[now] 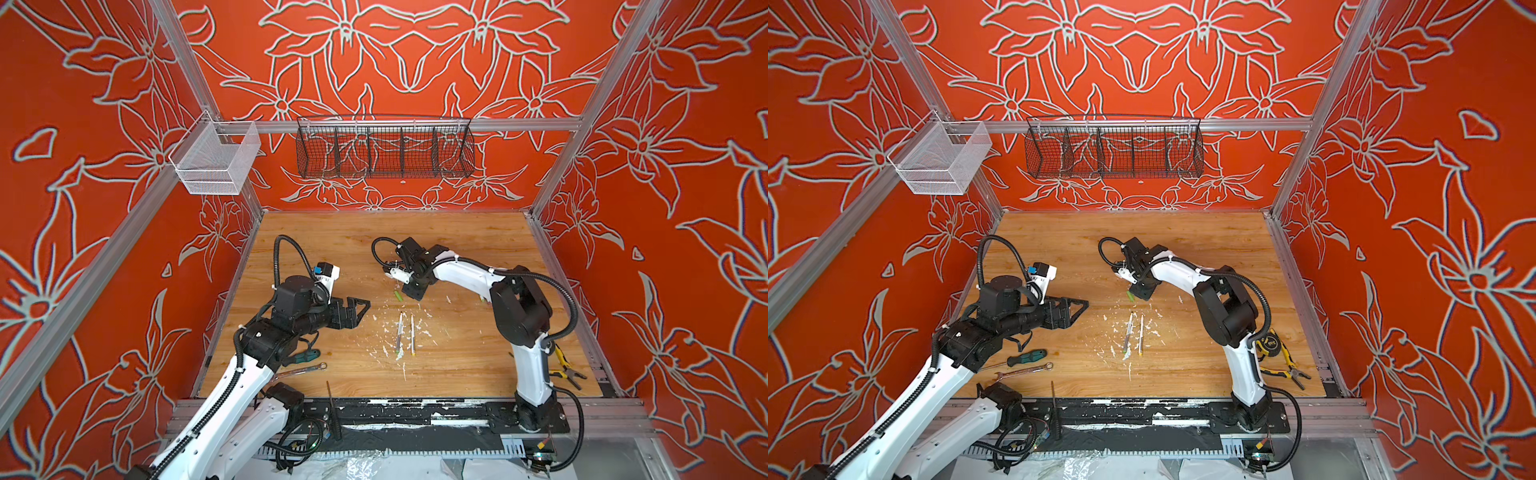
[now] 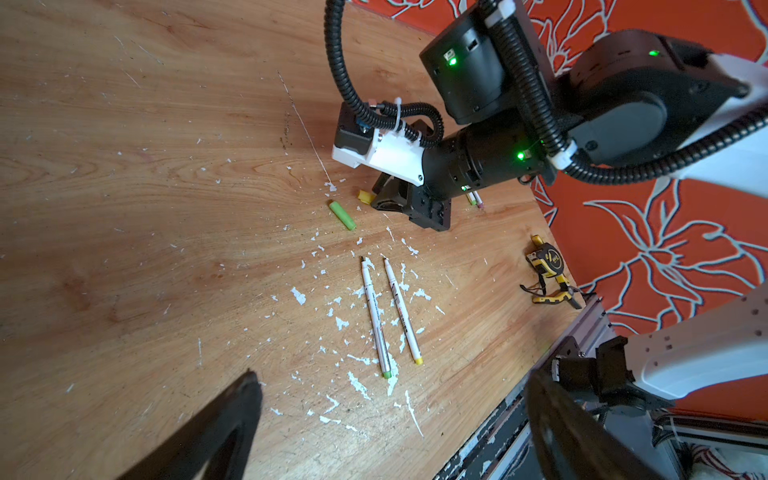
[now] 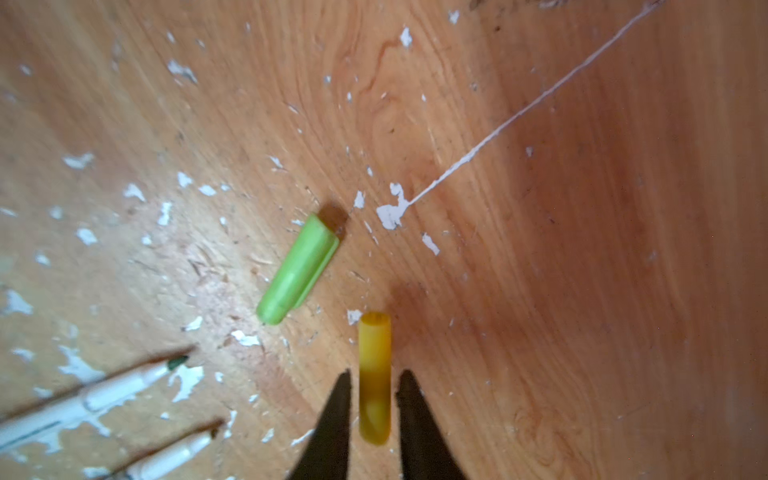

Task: Insert the pens into the pen caps

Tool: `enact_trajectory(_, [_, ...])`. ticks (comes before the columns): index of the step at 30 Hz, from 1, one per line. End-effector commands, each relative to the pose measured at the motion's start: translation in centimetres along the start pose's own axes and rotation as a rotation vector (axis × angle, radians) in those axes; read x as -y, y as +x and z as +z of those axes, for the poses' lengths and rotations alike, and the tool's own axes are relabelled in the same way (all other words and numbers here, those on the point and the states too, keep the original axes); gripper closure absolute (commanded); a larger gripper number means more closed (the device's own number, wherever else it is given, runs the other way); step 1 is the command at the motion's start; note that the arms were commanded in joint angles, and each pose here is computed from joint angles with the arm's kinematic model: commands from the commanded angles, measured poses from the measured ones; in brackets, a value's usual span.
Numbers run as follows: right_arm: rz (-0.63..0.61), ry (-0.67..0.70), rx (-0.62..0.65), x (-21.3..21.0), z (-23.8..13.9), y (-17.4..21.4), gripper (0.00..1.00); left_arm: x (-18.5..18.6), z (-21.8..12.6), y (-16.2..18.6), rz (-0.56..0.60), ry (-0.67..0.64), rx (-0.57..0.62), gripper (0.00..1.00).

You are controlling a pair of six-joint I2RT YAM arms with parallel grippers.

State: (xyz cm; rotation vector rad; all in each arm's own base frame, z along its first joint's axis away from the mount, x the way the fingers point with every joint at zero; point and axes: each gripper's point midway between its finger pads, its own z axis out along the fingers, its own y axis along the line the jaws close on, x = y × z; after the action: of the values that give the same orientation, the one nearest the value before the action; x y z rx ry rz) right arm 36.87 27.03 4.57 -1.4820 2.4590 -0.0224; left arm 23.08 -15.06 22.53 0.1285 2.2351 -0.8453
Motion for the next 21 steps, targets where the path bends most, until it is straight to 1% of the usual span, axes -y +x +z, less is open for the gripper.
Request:
enact_trajectory(1, [-0.054, 0.037, -0.029, 1.5, -0.5, 0.2, 0.53, 0.4, -0.2, -0.9, 0.025, 0.003, 0.025, 0.03])
enact_trajectory(2, [-0.045, 0.049, -0.027, 1.8, -0.6, 0.2, 0.48, 0.3, -0.1, -0.9, 0.025, 0.003, 0.025, 0.03])
enact_trajectory(3, [-0.035, 0.054, -0.026, 1.9, -0.8, 0.2, 0.45, 0.3, -0.1, -1.0, 0.022, 0.004, 0.025, 0.03])
enact_trajectory(5, [0.000, 0.062, -0.019, 2.3, -1.0, 0.2, 0.41, 0.2, 0.0, -1.0, 0.020, 0.006, 0.022, 0.03])
enact_trajectory(10, [0.094, 0.083, -0.017, 3.0, -1.2, 0.9, 0.39, 0.2, 0.3, -1.1, 0.009, 0.019, 0.014, 0.03])
enact_trajectory(17, [0.211, 0.030, 0.006, 2.7, -1.4, 1.7, 0.38, 0.4, 0.1, -1.2, 0.007, 0.032, 0.018, 0.03])
enact_trajectory(21, [0.244, 0.002, 0.022, 2.1, -1.5, 1.8, 0.37, 0.3, 0.1, -1.1, 0.003, 0.032, 0.018, 0.03])
